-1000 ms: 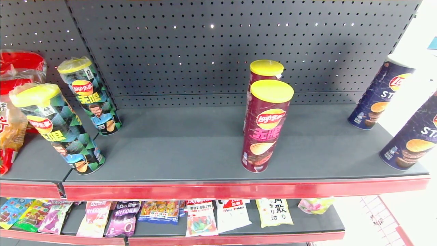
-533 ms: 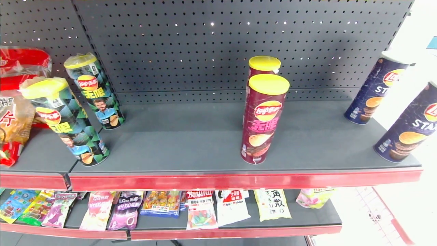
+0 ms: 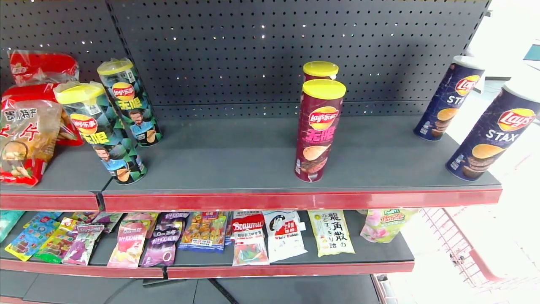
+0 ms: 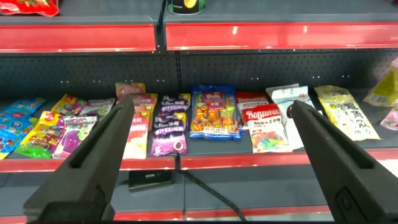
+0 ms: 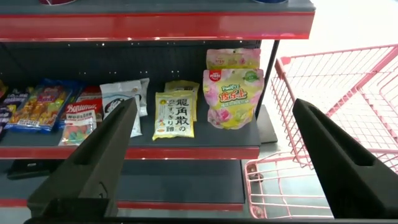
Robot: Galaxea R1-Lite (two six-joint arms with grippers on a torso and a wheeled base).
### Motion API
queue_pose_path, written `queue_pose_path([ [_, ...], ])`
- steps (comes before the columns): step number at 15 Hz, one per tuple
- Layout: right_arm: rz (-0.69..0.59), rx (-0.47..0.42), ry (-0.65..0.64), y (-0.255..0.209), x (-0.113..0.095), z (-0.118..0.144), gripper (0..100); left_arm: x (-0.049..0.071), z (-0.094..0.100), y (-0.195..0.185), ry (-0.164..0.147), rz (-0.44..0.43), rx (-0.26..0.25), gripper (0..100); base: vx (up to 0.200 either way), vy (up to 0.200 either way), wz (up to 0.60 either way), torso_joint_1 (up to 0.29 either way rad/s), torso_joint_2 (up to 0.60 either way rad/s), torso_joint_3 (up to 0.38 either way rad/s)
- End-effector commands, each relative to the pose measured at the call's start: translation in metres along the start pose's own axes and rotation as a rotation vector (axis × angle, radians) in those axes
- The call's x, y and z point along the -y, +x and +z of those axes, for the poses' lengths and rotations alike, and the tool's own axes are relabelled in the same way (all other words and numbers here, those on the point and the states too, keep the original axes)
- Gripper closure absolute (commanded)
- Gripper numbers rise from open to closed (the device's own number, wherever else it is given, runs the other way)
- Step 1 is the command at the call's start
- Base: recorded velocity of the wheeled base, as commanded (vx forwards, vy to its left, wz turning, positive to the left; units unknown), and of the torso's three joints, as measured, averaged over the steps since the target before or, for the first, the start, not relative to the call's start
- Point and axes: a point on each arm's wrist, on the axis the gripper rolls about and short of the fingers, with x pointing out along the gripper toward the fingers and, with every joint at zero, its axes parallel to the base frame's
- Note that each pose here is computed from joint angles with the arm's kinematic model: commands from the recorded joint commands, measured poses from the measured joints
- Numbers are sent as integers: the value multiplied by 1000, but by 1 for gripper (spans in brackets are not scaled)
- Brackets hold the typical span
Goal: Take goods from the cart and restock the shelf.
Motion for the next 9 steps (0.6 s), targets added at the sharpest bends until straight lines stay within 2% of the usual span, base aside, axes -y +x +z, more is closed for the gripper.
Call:
queue_pose_path([
  [1, 1, -1, 0, 0, 0, 0, 0, 0, 0, 0, -1, 0, -1, 0, 0, 0, 0, 0, 0, 0],
  [9, 1, -1, 1, 0, 0, 0, 0, 0, 0, 0, -1, 0, -1, 0, 0, 0, 0, 0, 0, 0],
])
